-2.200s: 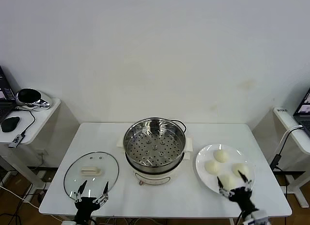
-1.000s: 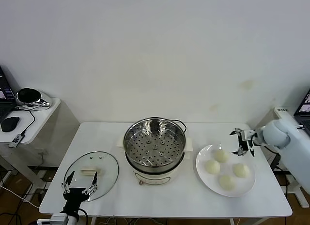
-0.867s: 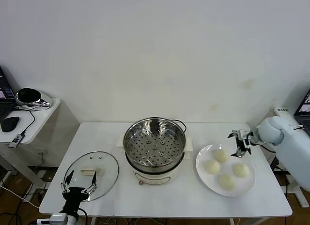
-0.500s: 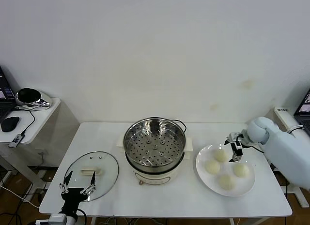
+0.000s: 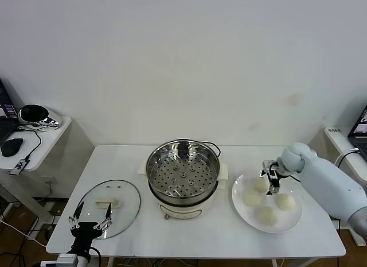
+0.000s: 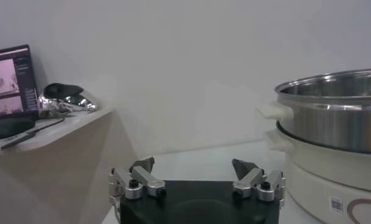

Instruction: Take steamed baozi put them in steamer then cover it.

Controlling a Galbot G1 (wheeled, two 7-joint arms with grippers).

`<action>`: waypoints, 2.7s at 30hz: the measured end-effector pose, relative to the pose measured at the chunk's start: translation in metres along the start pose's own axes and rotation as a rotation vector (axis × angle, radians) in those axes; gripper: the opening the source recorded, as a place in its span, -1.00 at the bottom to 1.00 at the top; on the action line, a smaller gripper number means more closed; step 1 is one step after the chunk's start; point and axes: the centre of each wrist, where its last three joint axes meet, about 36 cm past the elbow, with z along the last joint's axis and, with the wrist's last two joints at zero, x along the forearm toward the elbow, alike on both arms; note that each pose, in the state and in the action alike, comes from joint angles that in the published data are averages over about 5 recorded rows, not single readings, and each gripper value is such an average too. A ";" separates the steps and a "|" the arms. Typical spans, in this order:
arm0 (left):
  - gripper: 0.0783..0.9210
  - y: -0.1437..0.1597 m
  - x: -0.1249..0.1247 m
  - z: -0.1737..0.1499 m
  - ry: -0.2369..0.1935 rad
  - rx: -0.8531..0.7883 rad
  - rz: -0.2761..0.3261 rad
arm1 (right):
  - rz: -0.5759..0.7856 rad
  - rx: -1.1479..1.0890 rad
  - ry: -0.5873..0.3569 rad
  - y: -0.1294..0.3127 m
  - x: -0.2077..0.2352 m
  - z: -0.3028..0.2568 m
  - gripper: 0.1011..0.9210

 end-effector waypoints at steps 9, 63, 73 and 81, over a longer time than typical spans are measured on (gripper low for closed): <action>0.77 -0.001 0.001 0.001 -0.001 -0.002 0.000 | 0.006 0.003 0.005 -0.001 -0.001 -0.002 0.27; 0.77 0.016 -0.008 -0.005 -0.042 -0.013 -0.020 | 0.147 0.958 -0.293 -0.129 0.193 -0.287 0.18; 0.77 0.015 -0.008 -0.006 -0.045 -0.005 -0.028 | 0.123 1.172 -0.236 -0.128 0.152 -0.327 0.19; 0.77 0.016 -0.008 -0.006 -0.046 -0.005 -0.031 | 0.094 1.251 -0.200 -0.124 0.127 -0.335 0.20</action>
